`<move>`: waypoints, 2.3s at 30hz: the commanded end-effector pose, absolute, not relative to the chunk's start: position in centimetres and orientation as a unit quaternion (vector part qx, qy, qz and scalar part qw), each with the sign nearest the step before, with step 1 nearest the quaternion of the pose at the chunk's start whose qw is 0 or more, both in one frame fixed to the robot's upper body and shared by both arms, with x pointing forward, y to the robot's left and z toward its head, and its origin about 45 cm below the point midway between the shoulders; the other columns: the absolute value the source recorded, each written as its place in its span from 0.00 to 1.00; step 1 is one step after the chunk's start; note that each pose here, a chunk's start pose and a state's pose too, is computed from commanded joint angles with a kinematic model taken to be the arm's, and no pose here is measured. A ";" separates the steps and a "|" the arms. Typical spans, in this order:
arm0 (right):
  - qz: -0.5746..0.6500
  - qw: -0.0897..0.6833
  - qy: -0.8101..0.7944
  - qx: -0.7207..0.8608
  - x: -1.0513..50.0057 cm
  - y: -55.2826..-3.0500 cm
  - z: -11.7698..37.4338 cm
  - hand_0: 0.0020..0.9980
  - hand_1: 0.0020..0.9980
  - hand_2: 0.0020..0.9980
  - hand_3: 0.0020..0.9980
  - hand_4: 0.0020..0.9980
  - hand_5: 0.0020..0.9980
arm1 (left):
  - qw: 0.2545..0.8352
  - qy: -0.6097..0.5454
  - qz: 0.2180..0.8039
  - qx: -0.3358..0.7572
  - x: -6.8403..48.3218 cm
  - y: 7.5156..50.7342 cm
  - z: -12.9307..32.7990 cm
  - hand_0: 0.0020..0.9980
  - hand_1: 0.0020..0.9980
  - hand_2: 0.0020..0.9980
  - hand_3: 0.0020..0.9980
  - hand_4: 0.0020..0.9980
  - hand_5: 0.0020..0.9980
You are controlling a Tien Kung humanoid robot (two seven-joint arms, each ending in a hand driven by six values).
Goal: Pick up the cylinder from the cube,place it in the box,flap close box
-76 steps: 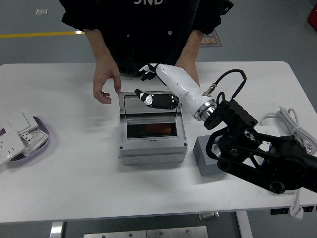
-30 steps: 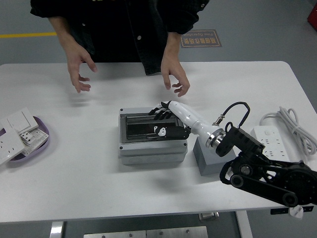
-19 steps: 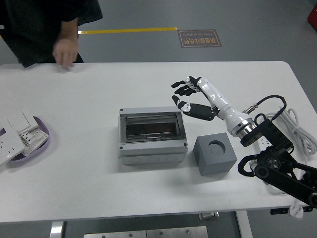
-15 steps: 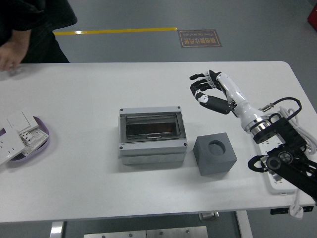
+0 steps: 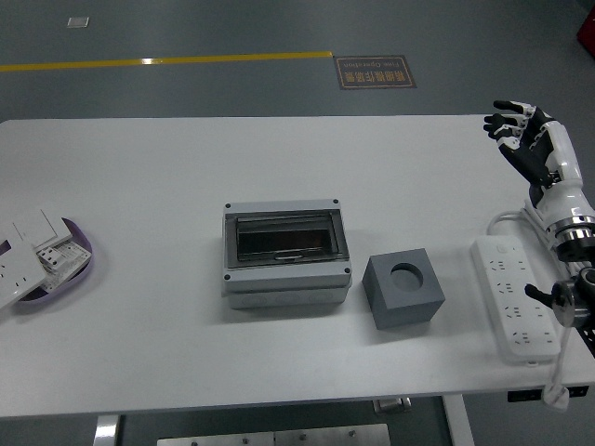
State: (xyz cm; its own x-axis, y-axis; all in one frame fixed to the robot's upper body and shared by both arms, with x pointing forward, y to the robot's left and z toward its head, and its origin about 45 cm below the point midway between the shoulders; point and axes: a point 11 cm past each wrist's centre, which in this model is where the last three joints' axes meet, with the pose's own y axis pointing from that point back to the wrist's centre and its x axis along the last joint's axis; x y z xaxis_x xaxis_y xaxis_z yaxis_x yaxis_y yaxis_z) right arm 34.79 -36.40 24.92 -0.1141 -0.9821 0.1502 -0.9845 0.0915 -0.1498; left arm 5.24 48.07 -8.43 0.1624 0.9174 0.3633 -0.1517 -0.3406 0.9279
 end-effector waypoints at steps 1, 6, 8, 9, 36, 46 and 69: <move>0.107 0.003 -0.740 0.664 34.8 -36.4 25.0 0.74 0.68 0.66 0.67 0.63 0.32 | 0.476 0.322 0.562 0.595 5.2 48.1 -8.4 0.60 0.62 0.62 0.63 0.68 0.22; 0.109 -0.009 -0.744 0.659 34.8 -36.5 25.4 0.75 0.68 0.65 0.66 0.64 0.32 | 0.474 0.326 0.559 0.596 4.7 47.8 -8.6 0.60 0.62 0.62 0.63 0.68 0.22; 0.108 -0.014 -0.746 0.657 34.7 -36.6 25.5 0.75 0.68 0.65 0.66 0.64 0.32 | 0.474 0.329 0.557 0.597 4.4 47.6 -8.8 0.60 0.62 0.62 0.63 0.68 0.22; 0.108 -0.016 -0.747 0.656 34.7 -36.7 25.5 0.75 0.67 0.65 0.66 0.63 0.32 | 0.474 0.330 0.557 0.597 4.3 47.5 -8.8 0.60 0.62 0.62 0.63 0.68 0.22; 0.106 -0.044 -0.769 0.629 33.0 -37.6 25.5 0.72 0.66 0.63 0.65 0.67 0.35 | 0.474 0.344 0.545 0.600 2.6 46.7 -9.3 0.60 0.62 0.62 0.63 0.68 0.21; 0.109 -0.057 -0.780 0.614 32.3 -38.4 25.9 0.72 0.65 0.63 0.65 0.67 0.35 | 0.475 0.338 0.550 0.598 3.1 47.0 -9.1 0.60 0.62 0.62 0.63 0.68 0.21; 0.133 -0.084 -0.816 0.557 29.7 -42.2 28.0 0.71 0.65 0.62 0.65 0.65 0.34 | 0.487 0.293 0.563 0.600 7.5 49.1 -7.6 0.60 0.62 0.62 0.63 0.68 0.21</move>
